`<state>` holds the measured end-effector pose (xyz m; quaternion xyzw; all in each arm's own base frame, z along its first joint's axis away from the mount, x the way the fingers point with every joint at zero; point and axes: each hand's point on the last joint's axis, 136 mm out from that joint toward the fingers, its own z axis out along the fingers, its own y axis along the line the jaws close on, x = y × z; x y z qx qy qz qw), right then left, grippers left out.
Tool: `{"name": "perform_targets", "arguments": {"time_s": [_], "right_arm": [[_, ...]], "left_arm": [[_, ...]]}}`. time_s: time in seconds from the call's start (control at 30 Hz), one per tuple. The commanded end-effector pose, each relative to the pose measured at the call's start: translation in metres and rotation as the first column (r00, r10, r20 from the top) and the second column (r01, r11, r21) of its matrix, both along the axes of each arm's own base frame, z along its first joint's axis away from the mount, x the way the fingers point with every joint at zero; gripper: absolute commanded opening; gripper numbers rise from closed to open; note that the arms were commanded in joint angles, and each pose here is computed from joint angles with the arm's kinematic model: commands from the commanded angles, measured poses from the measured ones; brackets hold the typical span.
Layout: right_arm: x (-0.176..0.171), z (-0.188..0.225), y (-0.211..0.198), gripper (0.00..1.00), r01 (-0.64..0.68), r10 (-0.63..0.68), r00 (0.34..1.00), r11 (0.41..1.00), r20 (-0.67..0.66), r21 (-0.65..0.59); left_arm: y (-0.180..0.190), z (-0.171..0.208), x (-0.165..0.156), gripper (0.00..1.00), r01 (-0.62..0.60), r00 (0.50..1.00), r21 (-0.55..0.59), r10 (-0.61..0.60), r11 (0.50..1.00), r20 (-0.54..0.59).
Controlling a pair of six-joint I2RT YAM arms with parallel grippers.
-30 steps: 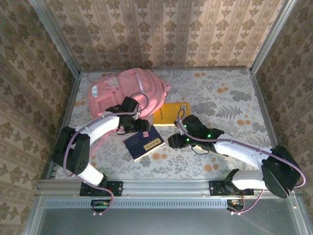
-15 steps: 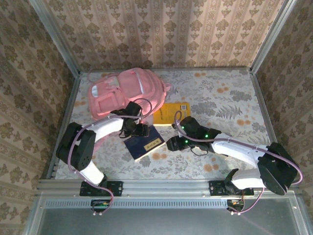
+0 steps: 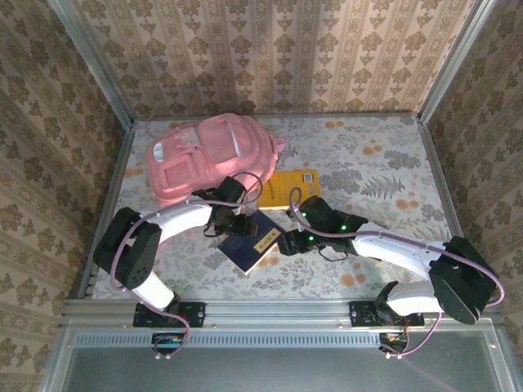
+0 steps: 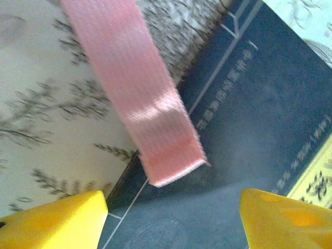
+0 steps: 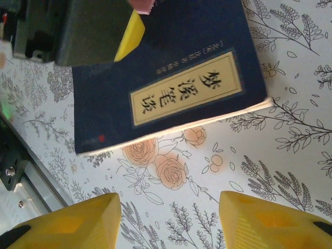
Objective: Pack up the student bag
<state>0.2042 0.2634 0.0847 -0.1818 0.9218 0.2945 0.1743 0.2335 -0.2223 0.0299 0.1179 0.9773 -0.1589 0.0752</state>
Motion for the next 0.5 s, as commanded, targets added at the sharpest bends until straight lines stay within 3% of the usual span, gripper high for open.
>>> {"name": "perform_targets", "arguments": {"time_s": [0.0,0.2,0.47], "right_arm": [[-0.004,-0.005,-0.002,0.56,-0.007,0.006,0.999,1.000,-0.033,-0.030],[-0.003,-0.026,-0.002,0.58,0.074,-0.079,0.986,0.997,-0.149,-0.038],[0.009,-0.052,-0.021,0.58,0.258,-0.252,0.923,0.966,-0.291,-0.017]], "left_arm": [[-0.002,-0.010,-0.039,0.71,-0.011,0.989,-0.051,0.004,0.999,-0.149],[-0.034,-0.002,-0.053,0.71,0.041,0.979,-0.204,-0.081,0.978,-0.189],[-0.071,0.004,-0.062,0.71,0.107,0.964,-0.320,-0.177,0.941,-0.199]]}}
